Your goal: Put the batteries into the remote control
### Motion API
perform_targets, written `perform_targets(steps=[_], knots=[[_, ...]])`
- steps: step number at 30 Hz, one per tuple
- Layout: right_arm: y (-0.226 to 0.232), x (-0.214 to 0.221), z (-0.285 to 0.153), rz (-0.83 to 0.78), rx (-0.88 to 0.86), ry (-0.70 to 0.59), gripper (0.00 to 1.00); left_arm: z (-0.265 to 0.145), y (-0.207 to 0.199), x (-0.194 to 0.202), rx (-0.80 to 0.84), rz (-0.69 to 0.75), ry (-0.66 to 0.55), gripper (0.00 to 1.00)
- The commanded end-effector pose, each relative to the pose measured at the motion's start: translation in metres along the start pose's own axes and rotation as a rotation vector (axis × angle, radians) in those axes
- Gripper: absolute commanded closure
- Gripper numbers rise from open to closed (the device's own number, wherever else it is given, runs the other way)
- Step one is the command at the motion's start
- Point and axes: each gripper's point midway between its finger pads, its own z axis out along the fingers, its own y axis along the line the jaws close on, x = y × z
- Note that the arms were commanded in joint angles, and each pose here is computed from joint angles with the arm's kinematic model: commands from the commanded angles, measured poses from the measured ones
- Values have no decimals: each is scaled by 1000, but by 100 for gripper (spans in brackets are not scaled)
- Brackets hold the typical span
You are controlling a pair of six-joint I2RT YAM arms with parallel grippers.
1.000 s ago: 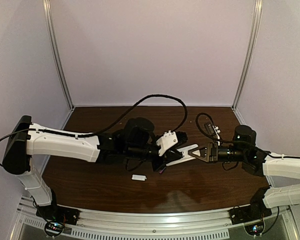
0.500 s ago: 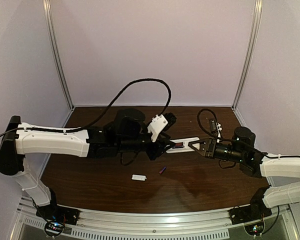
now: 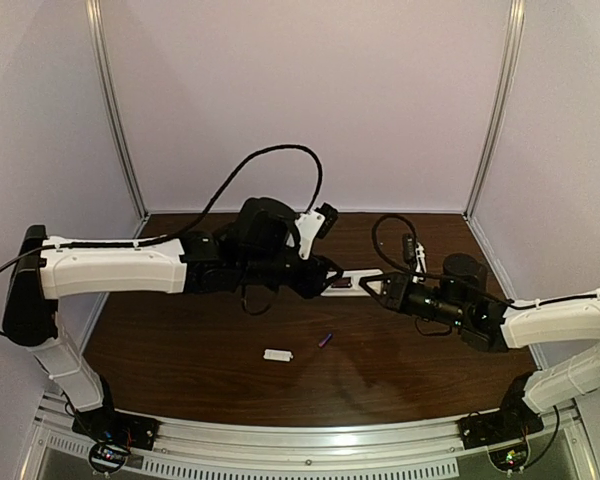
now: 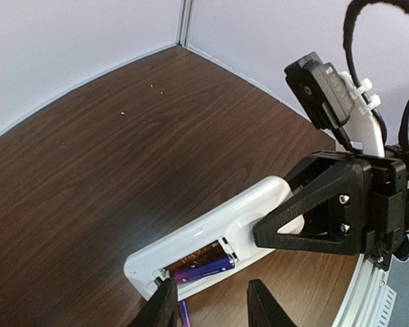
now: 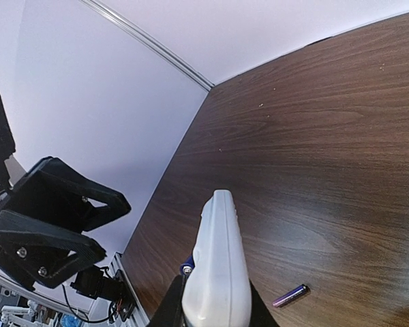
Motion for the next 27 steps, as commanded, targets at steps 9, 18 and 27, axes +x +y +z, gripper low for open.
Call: perform_targets(steps=[9,18,27], knots=[[18,-16,10,-19,9,-81,100,20,-15,16,76,-66,80,67],[18,-12,11,-39,26,-69,100,23,-11,18,51,-64,84,73],[19,-10,11,-58,35,-65,100,26,-3,16,1,-64,84,77]])
